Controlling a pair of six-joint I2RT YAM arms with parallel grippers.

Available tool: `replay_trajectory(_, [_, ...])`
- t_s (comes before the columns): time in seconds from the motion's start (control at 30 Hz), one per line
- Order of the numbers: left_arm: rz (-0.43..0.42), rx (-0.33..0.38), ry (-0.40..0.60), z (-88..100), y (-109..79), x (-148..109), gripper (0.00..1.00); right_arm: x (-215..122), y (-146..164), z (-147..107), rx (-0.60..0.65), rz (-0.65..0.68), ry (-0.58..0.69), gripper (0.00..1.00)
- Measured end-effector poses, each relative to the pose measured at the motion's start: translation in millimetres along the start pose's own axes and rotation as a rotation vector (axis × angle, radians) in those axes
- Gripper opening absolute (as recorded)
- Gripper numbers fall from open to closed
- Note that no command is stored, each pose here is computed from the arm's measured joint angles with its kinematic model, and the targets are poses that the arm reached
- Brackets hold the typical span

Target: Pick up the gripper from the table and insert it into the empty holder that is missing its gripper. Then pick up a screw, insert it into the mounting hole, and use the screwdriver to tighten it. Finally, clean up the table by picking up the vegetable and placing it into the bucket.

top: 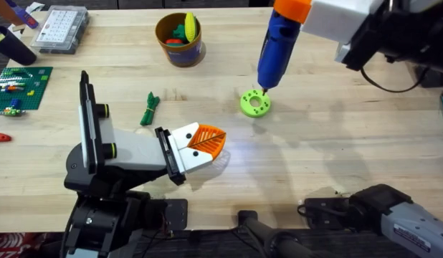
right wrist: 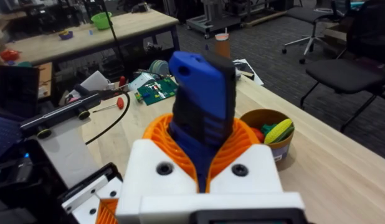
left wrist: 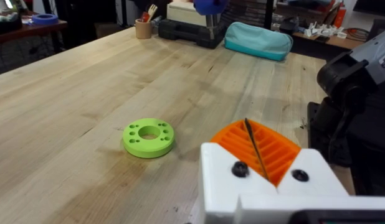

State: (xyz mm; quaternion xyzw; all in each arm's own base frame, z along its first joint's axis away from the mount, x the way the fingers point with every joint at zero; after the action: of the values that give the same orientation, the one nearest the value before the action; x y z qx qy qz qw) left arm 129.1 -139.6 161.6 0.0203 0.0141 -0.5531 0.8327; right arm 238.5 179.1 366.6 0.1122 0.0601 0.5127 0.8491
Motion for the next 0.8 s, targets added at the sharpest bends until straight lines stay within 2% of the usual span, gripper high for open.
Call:
replay_trajectory(0.27, [0.000,-0.002,0.001,-0.2,-0.1,0,0.011,1,-4,-8,0.018,0.001,0.015,0.046])
replay_trajectory(0.43, [0.000,-0.002,0.001,-0.2,-0.1,0,0.011,1,7,9,-0.065,0.060,-0.051,0.045])
replay_trajectory(0.6, [0.000,-0.002,0.001,-0.3,-0.1,0,0.011,1,15,18,-0.088,0.101,-0.059,0.045])
replay_trajectory(0.8, [0.000,-0.002,0.001,-0.3,0.0,0,0.011,10,32,59,-0.161,0.234,-0.072,0.046])
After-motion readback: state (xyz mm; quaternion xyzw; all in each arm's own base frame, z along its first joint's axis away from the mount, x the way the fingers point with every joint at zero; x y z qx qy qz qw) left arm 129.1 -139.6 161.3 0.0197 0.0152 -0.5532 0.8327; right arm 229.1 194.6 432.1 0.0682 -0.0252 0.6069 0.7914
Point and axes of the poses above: each hand's point on the last joint's axis, 136 mm out from that joint toward the fingers, its own x axis out along the fingers, its own y axis along the line the jaws close on, z = x × y, the point moved 3 cm from there along -x, back along the fingers, and after that the axes turned 7 degrees about x, right-handed, at the moved point
